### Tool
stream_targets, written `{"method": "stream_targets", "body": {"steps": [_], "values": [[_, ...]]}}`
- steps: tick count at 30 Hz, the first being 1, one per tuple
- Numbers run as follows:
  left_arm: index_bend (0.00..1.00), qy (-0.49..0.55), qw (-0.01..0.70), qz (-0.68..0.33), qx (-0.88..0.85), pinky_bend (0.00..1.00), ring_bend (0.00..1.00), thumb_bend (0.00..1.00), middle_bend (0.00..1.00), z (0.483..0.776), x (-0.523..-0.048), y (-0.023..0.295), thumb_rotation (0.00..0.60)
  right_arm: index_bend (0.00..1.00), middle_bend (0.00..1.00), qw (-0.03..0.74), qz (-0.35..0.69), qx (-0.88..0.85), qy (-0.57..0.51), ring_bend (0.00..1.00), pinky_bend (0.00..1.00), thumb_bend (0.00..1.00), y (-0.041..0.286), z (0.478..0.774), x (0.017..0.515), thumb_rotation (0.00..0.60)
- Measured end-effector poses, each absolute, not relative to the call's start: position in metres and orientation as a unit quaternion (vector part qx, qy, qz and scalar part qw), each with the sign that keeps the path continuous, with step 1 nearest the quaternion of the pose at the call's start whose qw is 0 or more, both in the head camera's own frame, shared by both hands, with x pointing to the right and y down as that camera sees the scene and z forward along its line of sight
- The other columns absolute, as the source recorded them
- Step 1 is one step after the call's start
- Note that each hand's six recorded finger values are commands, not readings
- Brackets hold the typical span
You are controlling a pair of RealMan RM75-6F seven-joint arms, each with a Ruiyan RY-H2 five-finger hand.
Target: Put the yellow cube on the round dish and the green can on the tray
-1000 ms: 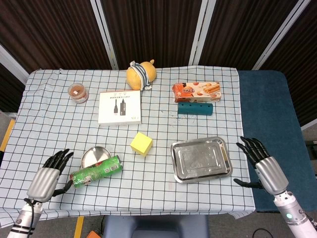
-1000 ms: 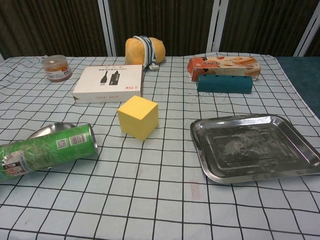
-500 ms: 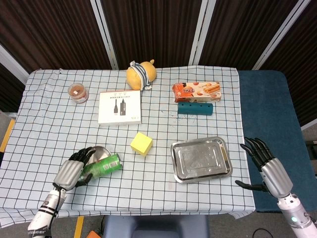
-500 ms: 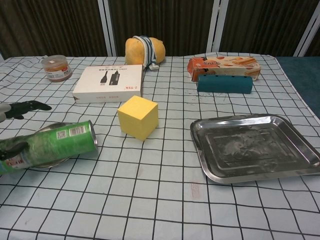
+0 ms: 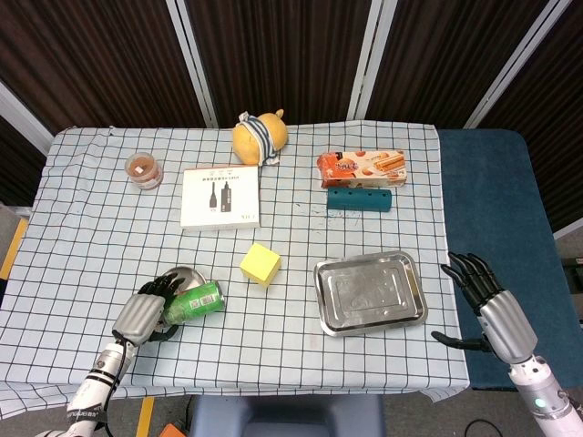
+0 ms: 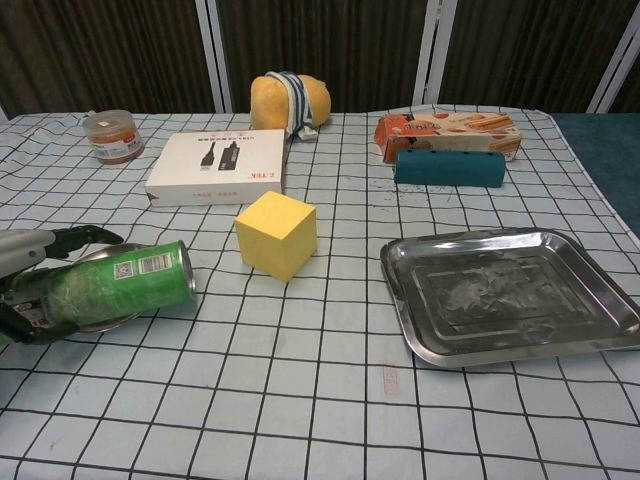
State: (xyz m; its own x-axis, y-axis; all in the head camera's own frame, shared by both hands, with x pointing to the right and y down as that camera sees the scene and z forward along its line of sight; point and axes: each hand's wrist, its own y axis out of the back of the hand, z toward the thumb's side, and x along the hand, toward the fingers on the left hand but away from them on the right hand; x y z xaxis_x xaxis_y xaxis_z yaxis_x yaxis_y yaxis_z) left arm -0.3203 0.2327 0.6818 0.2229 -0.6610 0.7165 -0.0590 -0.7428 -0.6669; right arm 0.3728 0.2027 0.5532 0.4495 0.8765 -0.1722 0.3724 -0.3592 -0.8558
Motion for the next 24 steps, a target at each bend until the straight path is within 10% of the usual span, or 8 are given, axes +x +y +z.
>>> {"method": "stream_targets", "body": {"steps": [6,12,24], "values": [[0.02,0.258,0.287,-0.580,-0.717,0.38,0.27,0.40,0.21,0.696,-0.325,0.230,0.600,0.00,0.00,0.386,0.325,-0.761,-0.407,0.00,0.00,0.04,0.204,0.555,0.371,0.600],[0.27,0.297,0.330,-0.563,-0.698,0.64,0.51,0.57,0.47,0.694,-0.322,0.224,0.600,0.00,0.00,0.384,0.325,-0.762,-0.408,0.00,0.00,0.04,0.204,0.555,0.371,0.600],[0.37,0.327,0.392,-0.419,-0.751,0.66,0.57,0.58,0.53,0.639,-0.258,0.241,0.600,0.00,0.00,0.378,0.321,-0.765,-0.410,0.00,0.00,0.04,0.205,0.553,0.372,0.600]]}}
